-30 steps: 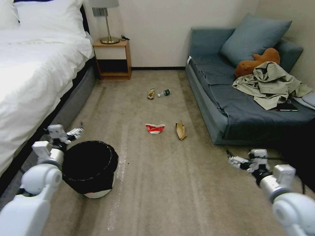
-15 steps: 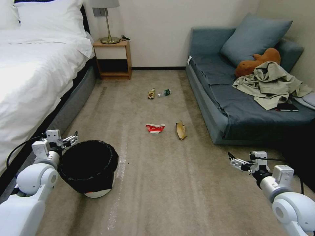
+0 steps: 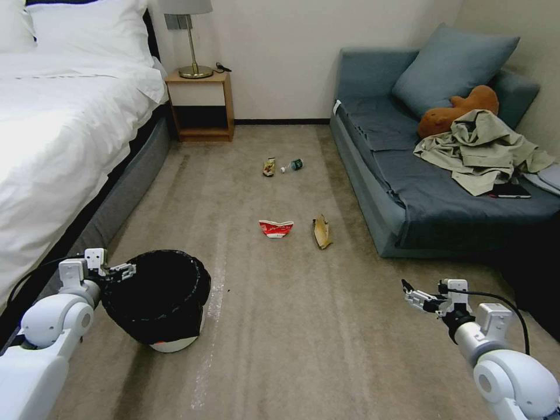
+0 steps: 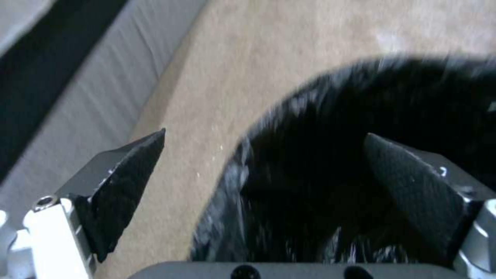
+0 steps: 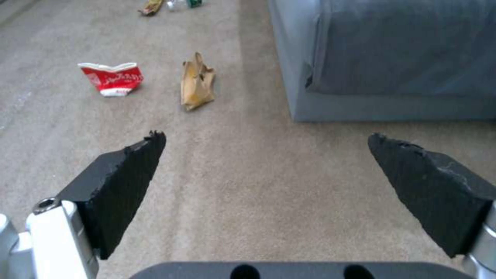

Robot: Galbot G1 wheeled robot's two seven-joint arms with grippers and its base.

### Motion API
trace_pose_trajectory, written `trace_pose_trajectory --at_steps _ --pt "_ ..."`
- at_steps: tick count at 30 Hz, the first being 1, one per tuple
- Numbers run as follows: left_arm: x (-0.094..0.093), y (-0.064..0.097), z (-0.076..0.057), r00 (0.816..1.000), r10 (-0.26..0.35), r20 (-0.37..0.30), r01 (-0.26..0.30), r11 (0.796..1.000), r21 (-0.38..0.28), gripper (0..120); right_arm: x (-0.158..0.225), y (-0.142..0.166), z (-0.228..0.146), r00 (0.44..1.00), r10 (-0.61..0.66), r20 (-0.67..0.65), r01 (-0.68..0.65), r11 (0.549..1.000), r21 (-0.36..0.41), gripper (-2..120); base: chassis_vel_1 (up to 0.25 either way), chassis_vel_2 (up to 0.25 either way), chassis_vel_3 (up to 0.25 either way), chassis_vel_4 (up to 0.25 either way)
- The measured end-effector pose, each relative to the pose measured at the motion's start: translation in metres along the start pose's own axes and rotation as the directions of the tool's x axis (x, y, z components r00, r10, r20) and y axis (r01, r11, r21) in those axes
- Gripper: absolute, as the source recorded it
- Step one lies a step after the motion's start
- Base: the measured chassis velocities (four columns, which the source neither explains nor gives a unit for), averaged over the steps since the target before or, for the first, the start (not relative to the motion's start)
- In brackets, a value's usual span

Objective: Pick up the trash bin, then pick up the garbage on the floor and place it into the trash bin.

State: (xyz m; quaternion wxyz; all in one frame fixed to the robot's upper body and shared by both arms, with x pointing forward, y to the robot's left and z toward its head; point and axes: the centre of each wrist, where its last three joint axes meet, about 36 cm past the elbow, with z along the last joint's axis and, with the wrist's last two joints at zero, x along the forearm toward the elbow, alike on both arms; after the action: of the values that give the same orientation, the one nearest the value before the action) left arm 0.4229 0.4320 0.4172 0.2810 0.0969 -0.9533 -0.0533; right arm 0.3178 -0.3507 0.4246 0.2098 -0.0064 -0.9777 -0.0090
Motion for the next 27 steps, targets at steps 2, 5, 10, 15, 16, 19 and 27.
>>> trace_pose_trajectory --at_steps 2,5,10,15,16,19,27 --pt "-0.002 -0.001 0.005 1.000 0.000 -0.010 0.000 1.000 -0.006 100 0.000 0.001 0.000 1.000 0.000 0.001 0.000 1.000 -0.003 100 0.000 0.000 0.000 0.000" --pt "-0.007 -0.001 0.014 1.000 0.000 -0.027 0.000 1.000 -0.014 100 -0.001 0.003 0.002 1.000 0.000 -0.001 0.000 1.000 -0.010 100 0.000 0.000 0.000 0.000" --pt "-0.016 -0.001 0.024 0.999 0.008 -0.041 -0.008 1.000 -0.020 100 -0.001 0.008 0.007 1.000 -0.001 -0.008 0.001 1.000 -0.025 100 0.000 0.000 0.000 0.000" --pt "-0.023 -0.002 0.030 0.998 0.023 -0.059 -0.024 1.000 -0.013 100 -0.001 0.014 0.012 1.000 -0.002 -0.018 0.002 0.999 -0.036 100 0.000 0.000 0.000 0.000" --pt "-0.026 -0.001 0.032 0.997 0.033 -0.067 -0.034 0.999 -0.012 98 -0.001 0.015 0.014 1.000 -0.003 -0.022 0.002 0.999 -0.040 100 0.000 0.000 0.000 0.000" --pt "-0.031 0.001 0.035 0.996 0.048 -0.078 -0.049 0.999 -0.012 91 0.000 0.017 0.015 1.000 -0.004 -0.031 0.003 0.999 -0.047 100 0.000 0.000 0.000 0.000" --pt "-0.038 0.010 0.039 0.992 0.086 -0.093 -0.087 0.996 -0.002 61 0.001 0.022 0.014 0.998 -0.012 -0.054 0.008 0.998 -0.061 100 0.000 0.000 0.000 0.000"
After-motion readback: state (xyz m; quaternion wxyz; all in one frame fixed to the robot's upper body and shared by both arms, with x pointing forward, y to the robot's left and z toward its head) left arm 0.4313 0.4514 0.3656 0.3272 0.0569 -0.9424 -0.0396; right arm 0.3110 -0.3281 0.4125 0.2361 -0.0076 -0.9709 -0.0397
